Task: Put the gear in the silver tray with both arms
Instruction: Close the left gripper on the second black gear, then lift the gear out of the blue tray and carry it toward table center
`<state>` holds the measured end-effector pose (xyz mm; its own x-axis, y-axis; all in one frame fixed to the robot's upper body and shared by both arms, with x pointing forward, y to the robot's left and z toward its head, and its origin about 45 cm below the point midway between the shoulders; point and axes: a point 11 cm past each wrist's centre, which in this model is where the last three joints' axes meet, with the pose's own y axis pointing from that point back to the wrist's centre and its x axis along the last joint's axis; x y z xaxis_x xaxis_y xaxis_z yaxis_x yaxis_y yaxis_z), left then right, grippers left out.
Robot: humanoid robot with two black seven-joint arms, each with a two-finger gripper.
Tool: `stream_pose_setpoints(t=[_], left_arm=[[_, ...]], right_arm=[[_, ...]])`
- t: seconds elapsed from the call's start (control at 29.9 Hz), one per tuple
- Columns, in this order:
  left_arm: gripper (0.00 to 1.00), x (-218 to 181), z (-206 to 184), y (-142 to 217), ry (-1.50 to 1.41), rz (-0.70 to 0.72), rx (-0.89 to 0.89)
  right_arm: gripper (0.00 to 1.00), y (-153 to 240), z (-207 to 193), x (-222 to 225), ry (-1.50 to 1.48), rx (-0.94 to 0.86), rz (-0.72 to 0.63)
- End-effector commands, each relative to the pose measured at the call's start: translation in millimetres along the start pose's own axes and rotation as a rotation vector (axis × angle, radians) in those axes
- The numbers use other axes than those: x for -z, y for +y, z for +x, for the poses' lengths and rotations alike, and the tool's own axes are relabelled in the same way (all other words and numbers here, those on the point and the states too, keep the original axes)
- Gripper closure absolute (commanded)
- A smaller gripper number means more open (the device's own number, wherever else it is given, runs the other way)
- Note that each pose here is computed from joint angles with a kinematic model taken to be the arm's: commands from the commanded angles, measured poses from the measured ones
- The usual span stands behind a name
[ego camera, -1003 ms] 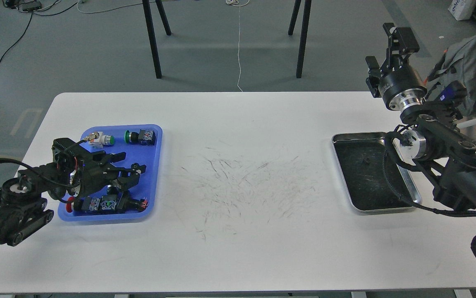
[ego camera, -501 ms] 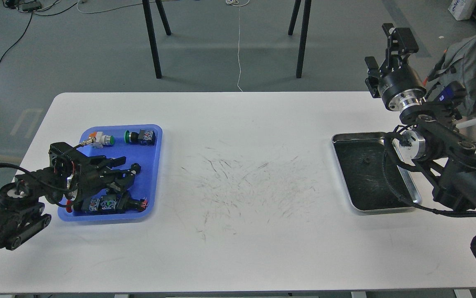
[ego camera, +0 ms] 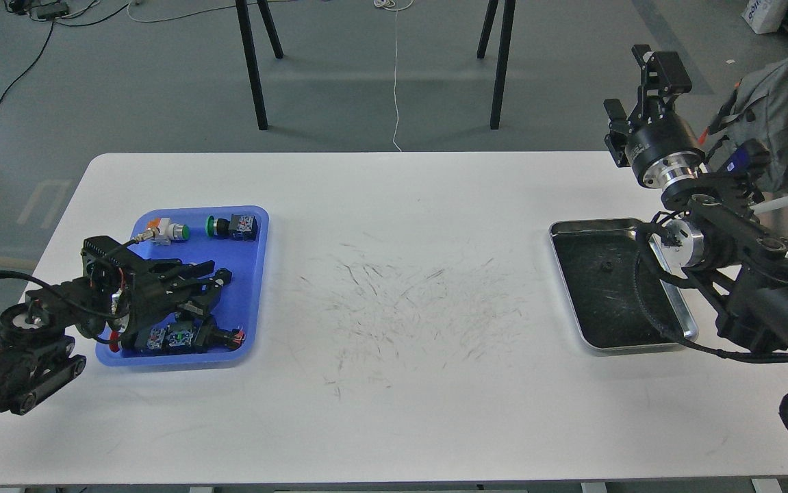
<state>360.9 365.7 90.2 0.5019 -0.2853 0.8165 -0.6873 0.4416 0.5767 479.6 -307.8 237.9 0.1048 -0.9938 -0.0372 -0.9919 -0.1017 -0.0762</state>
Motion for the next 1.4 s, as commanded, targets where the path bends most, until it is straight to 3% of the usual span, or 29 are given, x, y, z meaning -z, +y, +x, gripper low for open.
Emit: stream_pose_setpoints(t=[0.0, 0.2, 0.37, 0.8, 0.94, 1.04, 1.37], left_arm=[[0.68, -1, 2, -1, 0.004, -0.002, -0.005], [0.73, 1, 1, 0, 0.009, 0.005, -0.003], [0.85, 1, 2, 0, 0.024, 0.003, 0.002], [0.89, 22, 16, 19, 0.075, 0.051, -0.041], [0.89, 12, 53, 22, 0.068, -0.008, -0.111], [0.9, -16, 87, 22, 0.053, -0.117, -0.164], [0.95, -78, 159, -9, -0.057, -0.304, -0.118]], right_arm=[[0.05, 1, 0, -1, 0.005, 0.002, -0.004], [0.05, 4, 1, -7, 0.006, 0.0, -0.016], [0.05, 4, 0, -7, 0.007, 0.003, -0.016], [0.05, 4, 0, -8, 0.012, 0.007, -0.02], [0.05, 4, 0, -8, 0.012, 0.008, -0.019], [0.05, 3, -1, -6, 0.014, 0.008, -0.015], [0.05, -2, 1, 3, 0.015, -0.007, 0.004]])
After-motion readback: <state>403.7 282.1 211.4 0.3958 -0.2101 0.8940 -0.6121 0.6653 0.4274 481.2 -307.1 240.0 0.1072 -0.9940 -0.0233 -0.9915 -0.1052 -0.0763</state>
